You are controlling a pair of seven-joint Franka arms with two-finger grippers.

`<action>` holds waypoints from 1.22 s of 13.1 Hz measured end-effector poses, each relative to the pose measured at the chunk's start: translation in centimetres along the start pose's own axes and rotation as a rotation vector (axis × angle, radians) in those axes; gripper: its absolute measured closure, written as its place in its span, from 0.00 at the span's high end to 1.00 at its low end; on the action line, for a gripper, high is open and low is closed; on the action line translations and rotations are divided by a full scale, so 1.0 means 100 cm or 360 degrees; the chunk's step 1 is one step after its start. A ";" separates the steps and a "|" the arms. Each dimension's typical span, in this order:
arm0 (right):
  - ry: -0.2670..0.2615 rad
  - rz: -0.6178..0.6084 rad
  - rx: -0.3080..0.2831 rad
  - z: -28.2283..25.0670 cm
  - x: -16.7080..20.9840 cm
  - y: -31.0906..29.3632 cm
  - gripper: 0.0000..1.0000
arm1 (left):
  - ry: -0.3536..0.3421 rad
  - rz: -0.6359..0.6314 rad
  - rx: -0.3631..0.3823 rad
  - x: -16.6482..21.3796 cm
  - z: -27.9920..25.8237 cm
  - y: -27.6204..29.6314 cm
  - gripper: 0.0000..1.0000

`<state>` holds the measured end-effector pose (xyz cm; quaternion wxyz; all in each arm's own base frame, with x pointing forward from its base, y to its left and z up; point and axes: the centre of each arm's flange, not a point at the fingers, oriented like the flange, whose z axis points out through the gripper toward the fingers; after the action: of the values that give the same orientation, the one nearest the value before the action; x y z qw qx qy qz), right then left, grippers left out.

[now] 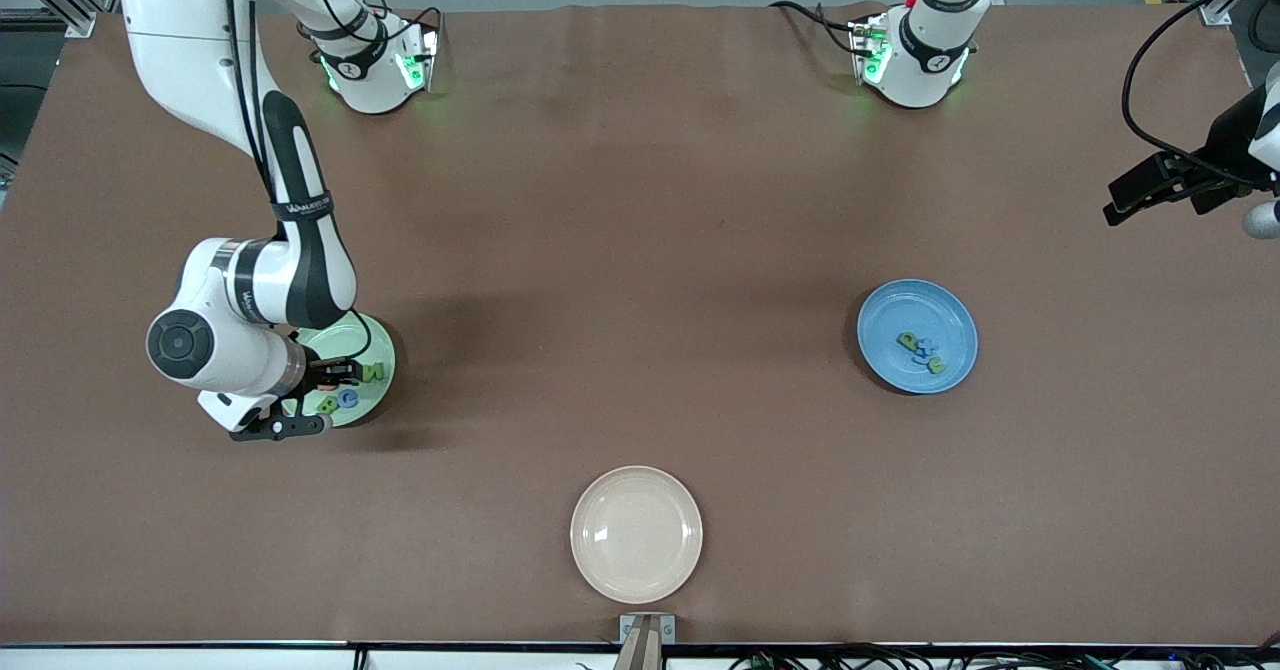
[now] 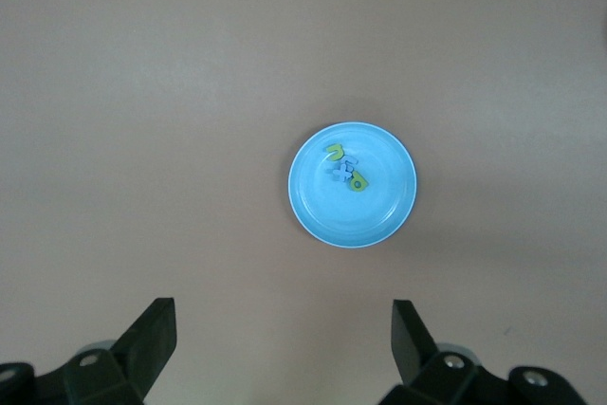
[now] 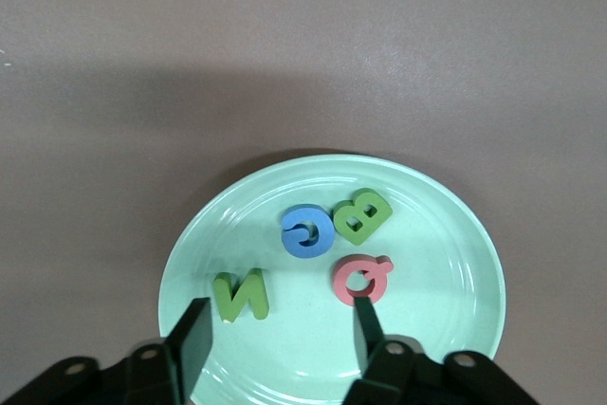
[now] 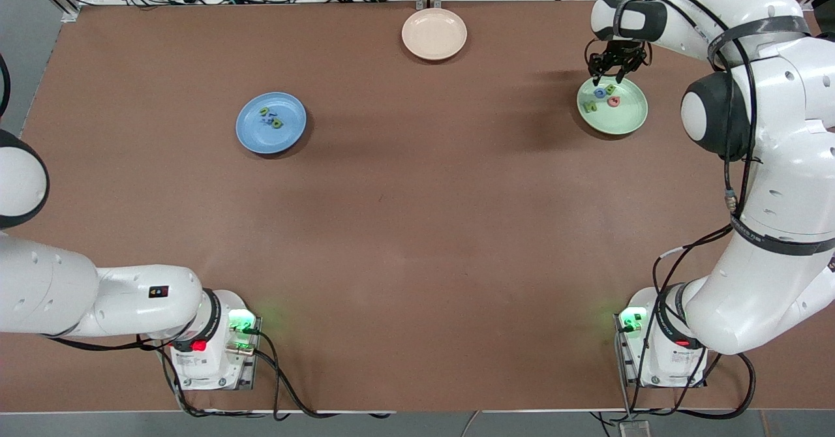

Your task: Sort upper and lower case letters into plates

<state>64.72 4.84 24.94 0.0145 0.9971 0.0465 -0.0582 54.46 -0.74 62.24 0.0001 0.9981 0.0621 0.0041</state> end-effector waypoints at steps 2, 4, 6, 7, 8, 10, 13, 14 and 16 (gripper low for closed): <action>0.0055 0.0007 0.0013 -0.020 0.003 0.003 0.79 | -0.0005 0.0000 0.0000 0.001 0.003 0.000 1.00; 0.0135 0.0016 0.0047 -0.056 0.002 0.008 0.80 | -0.0009 -0.0001 0.0000 0.002 0.005 0.000 1.00; 0.0201 0.0022 0.0092 -0.097 -0.005 0.012 0.83 | -0.0011 -0.0001 0.0000 0.003 0.006 0.000 1.00; 0.0238 0.0022 0.0112 -0.116 -0.009 0.013 0.84 | -0.0012 -0.0001 0.0001 0.003 0.007 0.000 1.00; 0.0268 0.0021 0.0130 -0.133 -0.013 0.015 0.84 | -0.0012 -0.0001 0.0001 0.003 0.007 0.000 1.00; 0.0299 0.0032 0.0161 -0.161 -0.023 0.022 0.86 | -0.0012 -0.0001 0.0000 0.004 0.007 0.000 1.00; 0.0266 0.0048 0.0195 -0.194 -0.040 0.037 0.89 | -0.0009 -0.0001 0.0000 0.004 0.008 0.000 1.00; 0.0262 0.0041 0.0184 -0.207 -0.045 0.042 0.91 | -0.0007 -0.0001 0.0000 0.005 0.008 0.000 1.00; 0.0234 0.0030 0.0109 -0.236 -0.052 0.045 1.00 | -0.0005 -0.0001 -0.0001 0.005 0.008 0.000 1.00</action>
<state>62.67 0.67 49.11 -0.0226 0.9990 0.0360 0.0138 54.94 -0.67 61.47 0.0004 0.9981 0.0623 0.0027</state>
